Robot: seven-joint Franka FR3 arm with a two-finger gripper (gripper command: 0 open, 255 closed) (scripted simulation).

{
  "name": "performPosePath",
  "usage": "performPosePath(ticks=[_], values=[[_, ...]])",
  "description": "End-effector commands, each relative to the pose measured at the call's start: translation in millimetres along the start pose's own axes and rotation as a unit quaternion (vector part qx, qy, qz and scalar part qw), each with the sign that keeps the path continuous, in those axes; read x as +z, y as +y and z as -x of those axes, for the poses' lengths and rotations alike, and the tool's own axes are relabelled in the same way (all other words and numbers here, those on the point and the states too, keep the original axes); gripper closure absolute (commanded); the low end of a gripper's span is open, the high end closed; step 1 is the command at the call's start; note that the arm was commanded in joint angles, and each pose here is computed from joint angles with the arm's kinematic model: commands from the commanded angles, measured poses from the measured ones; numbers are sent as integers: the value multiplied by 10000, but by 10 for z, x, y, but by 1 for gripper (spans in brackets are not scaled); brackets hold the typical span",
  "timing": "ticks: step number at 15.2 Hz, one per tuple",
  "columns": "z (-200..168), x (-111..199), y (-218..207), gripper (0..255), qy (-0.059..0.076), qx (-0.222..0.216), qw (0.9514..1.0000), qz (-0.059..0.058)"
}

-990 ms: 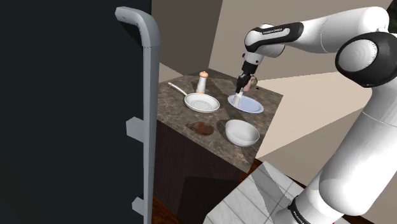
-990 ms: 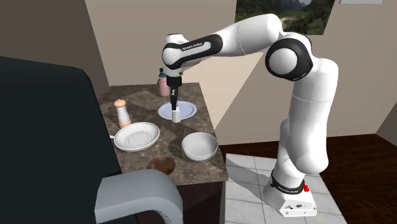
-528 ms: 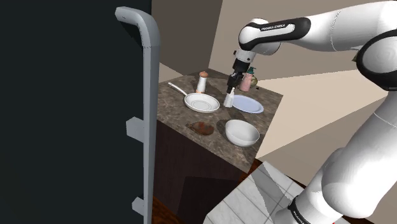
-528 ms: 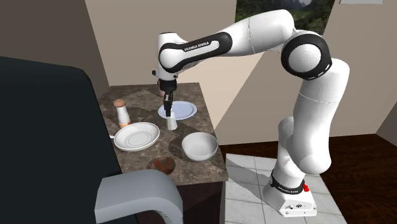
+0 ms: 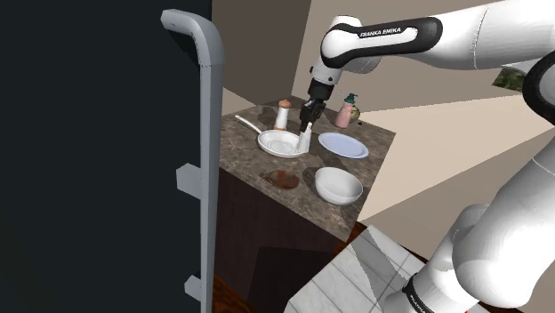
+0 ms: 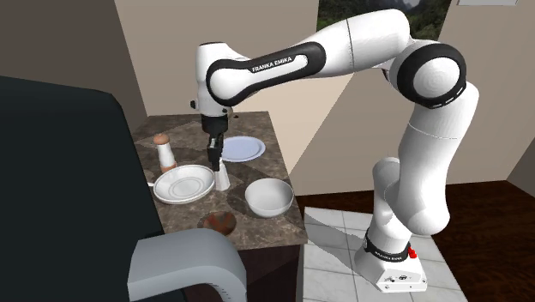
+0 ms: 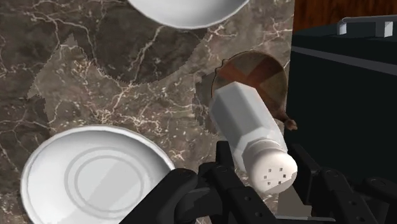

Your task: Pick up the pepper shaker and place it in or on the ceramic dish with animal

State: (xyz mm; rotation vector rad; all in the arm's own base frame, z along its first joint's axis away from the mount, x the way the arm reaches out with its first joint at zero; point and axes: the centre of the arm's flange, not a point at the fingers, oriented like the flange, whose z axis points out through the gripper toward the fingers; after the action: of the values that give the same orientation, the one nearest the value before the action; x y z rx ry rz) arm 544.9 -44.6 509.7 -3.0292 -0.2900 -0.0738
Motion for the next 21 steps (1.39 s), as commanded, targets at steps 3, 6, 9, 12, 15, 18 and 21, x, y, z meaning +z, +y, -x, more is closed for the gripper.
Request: performPosePath(ticks=[3,6,9,12,15,18,21], values=[[-140,-55,-620,255,1,8,10000,-1],[-131,103,-605,255,1,8,10000,-1],[-121,260,-591,255,1,8,10000,-1],[-112,418,-576,255,1,8,10000,-1],[-103,575,-561,255,1,8,10000,-1],[-94,732,-547,255,1,8,10000,-1],[-85,890,-532,255,1,8,10000,-1]])
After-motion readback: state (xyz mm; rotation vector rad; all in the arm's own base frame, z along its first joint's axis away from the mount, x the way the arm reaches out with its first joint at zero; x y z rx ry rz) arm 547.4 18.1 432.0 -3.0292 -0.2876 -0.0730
